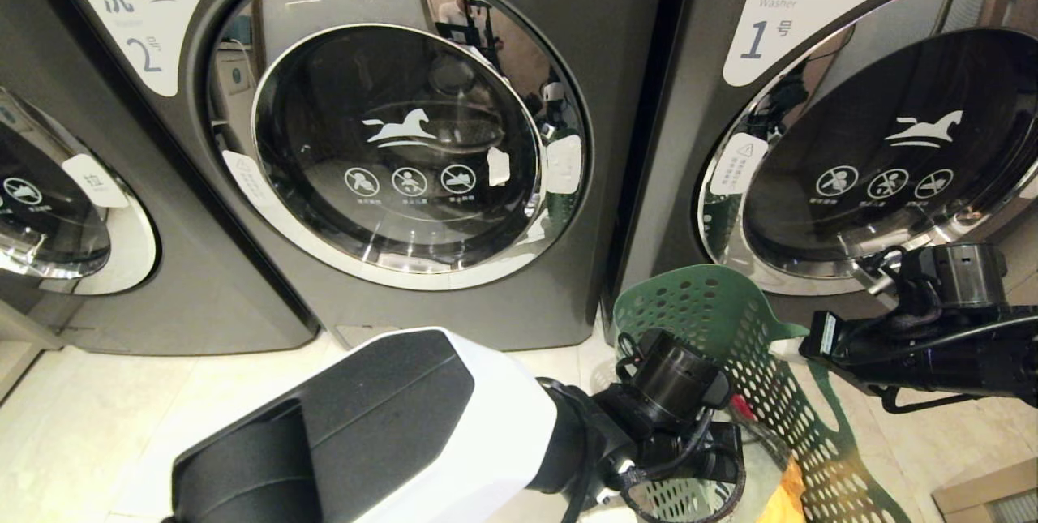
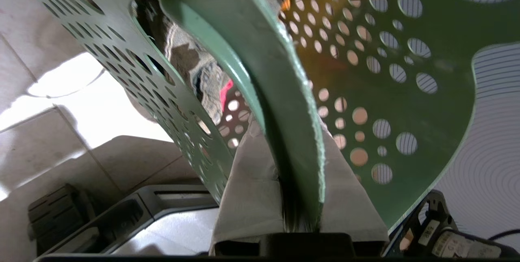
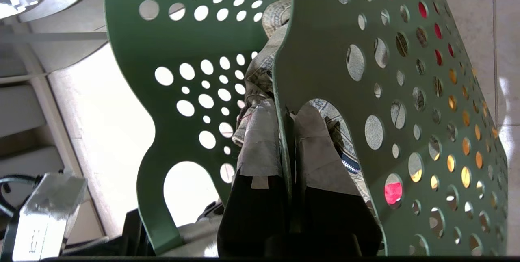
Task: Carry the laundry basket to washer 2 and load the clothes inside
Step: Pick up the clothes basket and put it beside the washing machine
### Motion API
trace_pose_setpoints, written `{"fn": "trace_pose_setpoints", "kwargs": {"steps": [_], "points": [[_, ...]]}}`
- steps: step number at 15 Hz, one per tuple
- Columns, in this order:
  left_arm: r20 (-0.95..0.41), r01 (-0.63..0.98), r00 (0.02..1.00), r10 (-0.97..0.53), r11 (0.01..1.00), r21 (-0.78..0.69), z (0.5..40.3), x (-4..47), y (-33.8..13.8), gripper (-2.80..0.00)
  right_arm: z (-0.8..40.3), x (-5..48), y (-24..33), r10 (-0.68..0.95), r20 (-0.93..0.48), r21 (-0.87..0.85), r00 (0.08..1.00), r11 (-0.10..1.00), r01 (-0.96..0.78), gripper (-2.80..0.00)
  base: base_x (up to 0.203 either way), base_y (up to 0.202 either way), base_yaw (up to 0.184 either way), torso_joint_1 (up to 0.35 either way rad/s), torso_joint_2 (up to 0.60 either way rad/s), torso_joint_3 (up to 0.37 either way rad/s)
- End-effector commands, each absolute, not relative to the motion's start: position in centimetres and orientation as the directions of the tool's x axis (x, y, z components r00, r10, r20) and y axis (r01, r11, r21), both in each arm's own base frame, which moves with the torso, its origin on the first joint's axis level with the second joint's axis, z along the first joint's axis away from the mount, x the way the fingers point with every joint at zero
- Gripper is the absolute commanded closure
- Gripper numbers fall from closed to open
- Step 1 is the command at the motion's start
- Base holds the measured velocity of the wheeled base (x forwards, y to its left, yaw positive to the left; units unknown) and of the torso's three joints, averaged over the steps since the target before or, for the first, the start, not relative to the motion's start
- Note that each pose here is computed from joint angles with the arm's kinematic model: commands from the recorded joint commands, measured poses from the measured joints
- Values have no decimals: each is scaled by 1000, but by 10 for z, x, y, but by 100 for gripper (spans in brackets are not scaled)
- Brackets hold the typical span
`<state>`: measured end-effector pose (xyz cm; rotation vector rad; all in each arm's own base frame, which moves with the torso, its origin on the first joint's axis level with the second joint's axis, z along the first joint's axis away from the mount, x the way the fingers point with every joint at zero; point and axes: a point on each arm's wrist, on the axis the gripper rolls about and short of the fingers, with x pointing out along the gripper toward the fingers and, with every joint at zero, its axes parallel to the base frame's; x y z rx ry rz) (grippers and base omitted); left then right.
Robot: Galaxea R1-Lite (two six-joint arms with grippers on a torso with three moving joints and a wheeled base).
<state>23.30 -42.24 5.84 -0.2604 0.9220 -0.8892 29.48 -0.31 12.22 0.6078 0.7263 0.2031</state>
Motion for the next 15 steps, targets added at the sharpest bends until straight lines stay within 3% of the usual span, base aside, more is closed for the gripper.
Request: {"fn": "trace_pose_setpoints", "kwargs": {"steps": [1,15], "points": [[-591,546,286,-755,635,-547,47,238,-431,0,108,306,-6,376,-575,589,727,807,48,0,0,0,0,2,2,-201],[-652,528,274,-707,677,-513,47,249,-444,0,98,327,-12,366,-569,590,736,805,56,0,0,0,0,3,2,-187]]}}
